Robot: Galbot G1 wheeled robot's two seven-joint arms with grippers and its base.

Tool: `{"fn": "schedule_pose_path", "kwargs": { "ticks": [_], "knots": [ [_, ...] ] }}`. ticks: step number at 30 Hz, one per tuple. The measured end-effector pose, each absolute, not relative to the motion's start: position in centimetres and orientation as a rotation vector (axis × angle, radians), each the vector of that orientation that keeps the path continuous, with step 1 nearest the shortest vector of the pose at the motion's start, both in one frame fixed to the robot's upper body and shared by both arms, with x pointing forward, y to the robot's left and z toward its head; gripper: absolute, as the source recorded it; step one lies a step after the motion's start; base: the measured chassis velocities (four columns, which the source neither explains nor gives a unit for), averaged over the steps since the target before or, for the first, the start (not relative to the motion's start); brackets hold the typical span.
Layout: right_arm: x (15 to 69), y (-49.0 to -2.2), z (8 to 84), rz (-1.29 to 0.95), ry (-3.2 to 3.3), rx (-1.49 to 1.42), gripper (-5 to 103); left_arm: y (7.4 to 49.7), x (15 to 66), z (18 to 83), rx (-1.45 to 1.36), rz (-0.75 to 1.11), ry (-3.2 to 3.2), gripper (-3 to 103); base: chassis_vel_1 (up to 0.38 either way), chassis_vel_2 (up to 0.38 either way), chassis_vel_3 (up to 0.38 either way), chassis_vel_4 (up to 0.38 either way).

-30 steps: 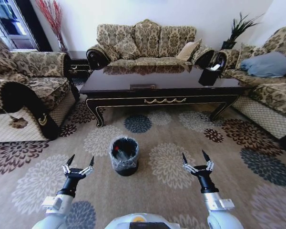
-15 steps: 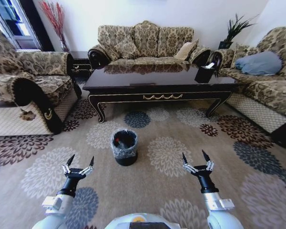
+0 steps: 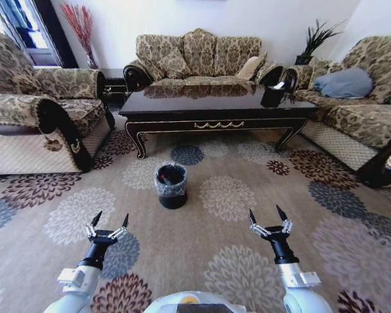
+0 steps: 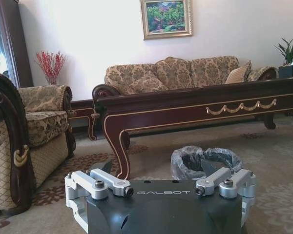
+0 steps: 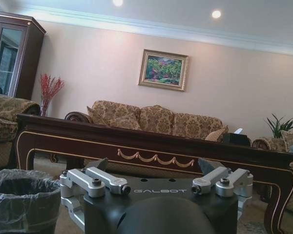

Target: Move to the front of the table and pick up the trash from the floor, then place it into the trash bin.

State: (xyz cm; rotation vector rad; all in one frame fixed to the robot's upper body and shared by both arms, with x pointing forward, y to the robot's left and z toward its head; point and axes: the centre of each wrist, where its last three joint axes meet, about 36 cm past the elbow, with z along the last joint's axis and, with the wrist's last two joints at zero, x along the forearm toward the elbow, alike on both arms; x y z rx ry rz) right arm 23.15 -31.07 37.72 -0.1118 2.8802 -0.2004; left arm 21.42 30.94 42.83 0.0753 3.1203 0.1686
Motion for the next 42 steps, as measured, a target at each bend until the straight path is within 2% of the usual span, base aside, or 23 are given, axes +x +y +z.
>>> {"fn": "schedule_pose_path", "kwargs": {
  "ticks": [42],
  "knots": [
    [23.15,-31.07,37.72,-0.201,2.880,-0.112,100,30.94,21.42,42.83,0.075,0.169,3.120,100,0.167,-0.166,-0.170,0.167]
  ]
}}
